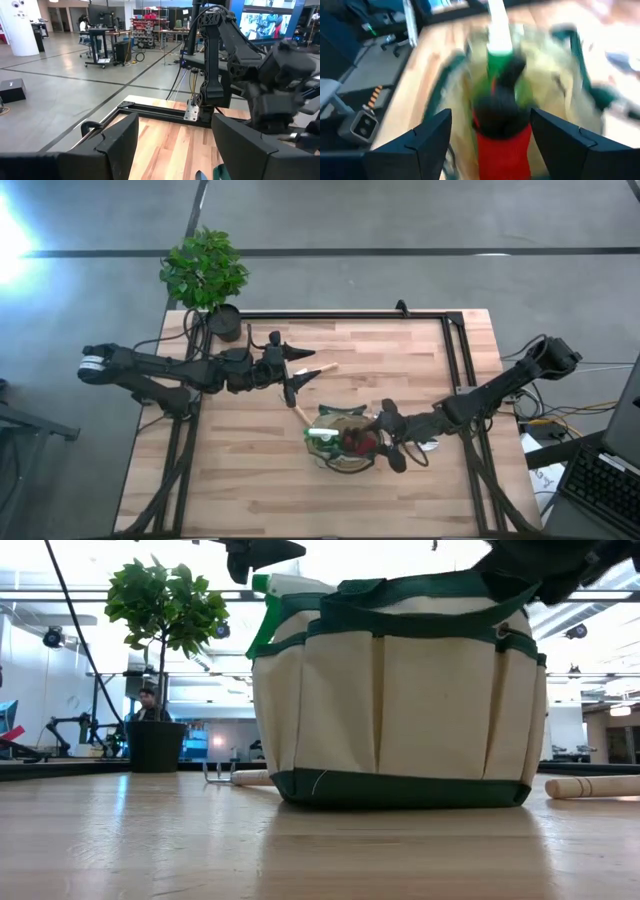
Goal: Pick & Place Garden tools in Gardening bag
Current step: Put the bottom trowel into the gardening bag
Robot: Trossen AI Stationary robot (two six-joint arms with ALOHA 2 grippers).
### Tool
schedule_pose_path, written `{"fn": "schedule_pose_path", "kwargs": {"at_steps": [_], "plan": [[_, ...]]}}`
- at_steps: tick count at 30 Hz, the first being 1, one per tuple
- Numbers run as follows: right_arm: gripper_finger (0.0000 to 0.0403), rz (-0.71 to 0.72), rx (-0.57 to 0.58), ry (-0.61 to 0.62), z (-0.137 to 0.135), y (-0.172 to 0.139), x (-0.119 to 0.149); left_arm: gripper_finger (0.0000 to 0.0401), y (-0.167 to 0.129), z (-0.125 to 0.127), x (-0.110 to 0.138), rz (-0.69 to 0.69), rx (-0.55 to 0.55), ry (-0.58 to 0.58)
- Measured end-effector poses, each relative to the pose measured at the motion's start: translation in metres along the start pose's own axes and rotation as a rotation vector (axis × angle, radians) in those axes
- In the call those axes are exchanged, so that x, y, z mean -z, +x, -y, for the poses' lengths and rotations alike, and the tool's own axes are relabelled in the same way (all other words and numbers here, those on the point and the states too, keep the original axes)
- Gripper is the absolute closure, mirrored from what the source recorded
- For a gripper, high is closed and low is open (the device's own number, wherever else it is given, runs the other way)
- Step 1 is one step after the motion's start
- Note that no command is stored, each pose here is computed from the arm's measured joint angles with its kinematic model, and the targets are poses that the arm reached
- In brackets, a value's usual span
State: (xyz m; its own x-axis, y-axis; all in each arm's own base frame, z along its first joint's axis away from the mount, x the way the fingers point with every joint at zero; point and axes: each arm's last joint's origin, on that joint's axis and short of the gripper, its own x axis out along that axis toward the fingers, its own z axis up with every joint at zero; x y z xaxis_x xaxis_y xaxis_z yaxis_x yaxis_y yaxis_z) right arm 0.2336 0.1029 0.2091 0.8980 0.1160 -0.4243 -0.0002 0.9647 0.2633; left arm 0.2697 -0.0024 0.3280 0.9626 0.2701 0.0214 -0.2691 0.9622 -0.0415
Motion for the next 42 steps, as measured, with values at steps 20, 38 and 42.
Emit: {"fn": "schedule_pose_path", "kwargs": {"at_steps": [20, 38, 42], "plan": [[0.0194, -0.473, 0.203, 0.067, -0.016, -0.084, -0.055, 0.0146, 0.000, -0.001, 0.009, -0.094, -0.005, 0.027], [0.0204, -0.760, 0.358, 0.214, -0.005, -0.061, 0.030, 0.0146, 0.000, -0.002, 0.010, -0.098, -0.006, 0.062], [0.0207, -0.796, 0.379, 0.188, -0.006, -0.051, 0.038, 0.0146, 0.000, -0.002, 0.010, -0.098, -0.007, 0.063]]}}
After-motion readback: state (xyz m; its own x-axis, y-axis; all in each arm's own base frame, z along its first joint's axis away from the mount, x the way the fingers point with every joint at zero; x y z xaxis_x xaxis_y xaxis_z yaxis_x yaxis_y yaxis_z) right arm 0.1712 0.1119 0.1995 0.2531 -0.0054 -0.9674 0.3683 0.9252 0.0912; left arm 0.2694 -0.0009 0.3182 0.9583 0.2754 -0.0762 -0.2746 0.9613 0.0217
